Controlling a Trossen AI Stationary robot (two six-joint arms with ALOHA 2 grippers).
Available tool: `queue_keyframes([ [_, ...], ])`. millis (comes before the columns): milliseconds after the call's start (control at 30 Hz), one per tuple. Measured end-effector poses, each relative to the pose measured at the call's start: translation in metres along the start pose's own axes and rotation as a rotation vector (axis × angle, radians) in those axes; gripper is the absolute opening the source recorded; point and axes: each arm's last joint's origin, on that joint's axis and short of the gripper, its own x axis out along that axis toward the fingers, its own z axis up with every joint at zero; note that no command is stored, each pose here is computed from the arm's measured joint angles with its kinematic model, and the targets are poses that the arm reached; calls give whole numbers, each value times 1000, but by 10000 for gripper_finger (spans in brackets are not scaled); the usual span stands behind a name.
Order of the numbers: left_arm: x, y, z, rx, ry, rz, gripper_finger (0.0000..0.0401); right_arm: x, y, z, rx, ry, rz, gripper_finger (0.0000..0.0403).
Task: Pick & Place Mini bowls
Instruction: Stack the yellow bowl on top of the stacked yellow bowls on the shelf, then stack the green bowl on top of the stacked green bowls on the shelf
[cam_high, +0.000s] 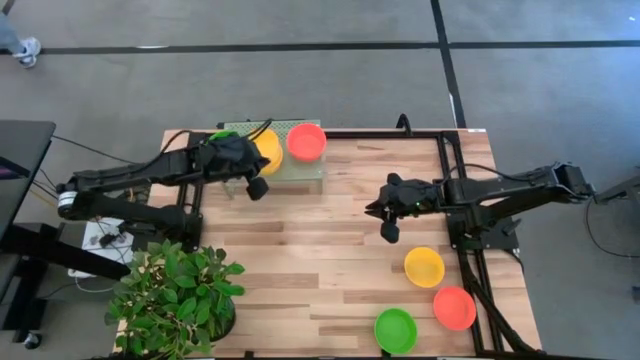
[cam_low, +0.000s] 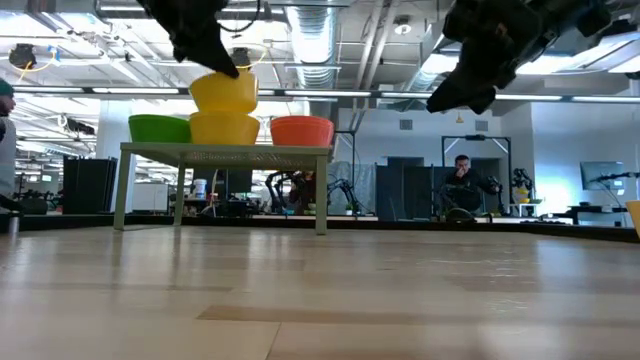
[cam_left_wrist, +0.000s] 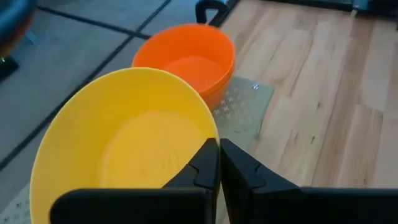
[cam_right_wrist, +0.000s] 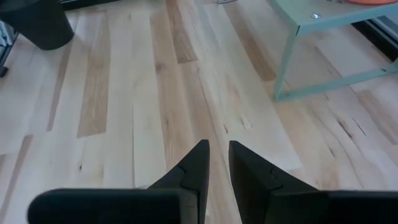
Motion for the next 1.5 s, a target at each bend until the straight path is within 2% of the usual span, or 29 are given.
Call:
queue_keyframes([
  [400,31,0,-5,8,106,22,16,0,3,-1,-8,0,12,56],
  [500,36,-2,-6,45,117,23,19,0,3,0,-7,-1,13,56],
  [667,37,-2,-2,52,78,23,53,0,3,1,86,-17,17,56],
  [867,25,-2,3,70,17,33,97,0,1,3,59,-35,8,56],
  [1033,8,-14,10,79,-82,-25,105,1,-1,2,74,-18,-1,56],
  [1267,-9,-42,10,131,-136,-147,106,-6,37,-8,79,10,132,65],
  [1500,-21,-64,8,178,-171,-240,106,-5,72,-26,152,89,194,106],
])
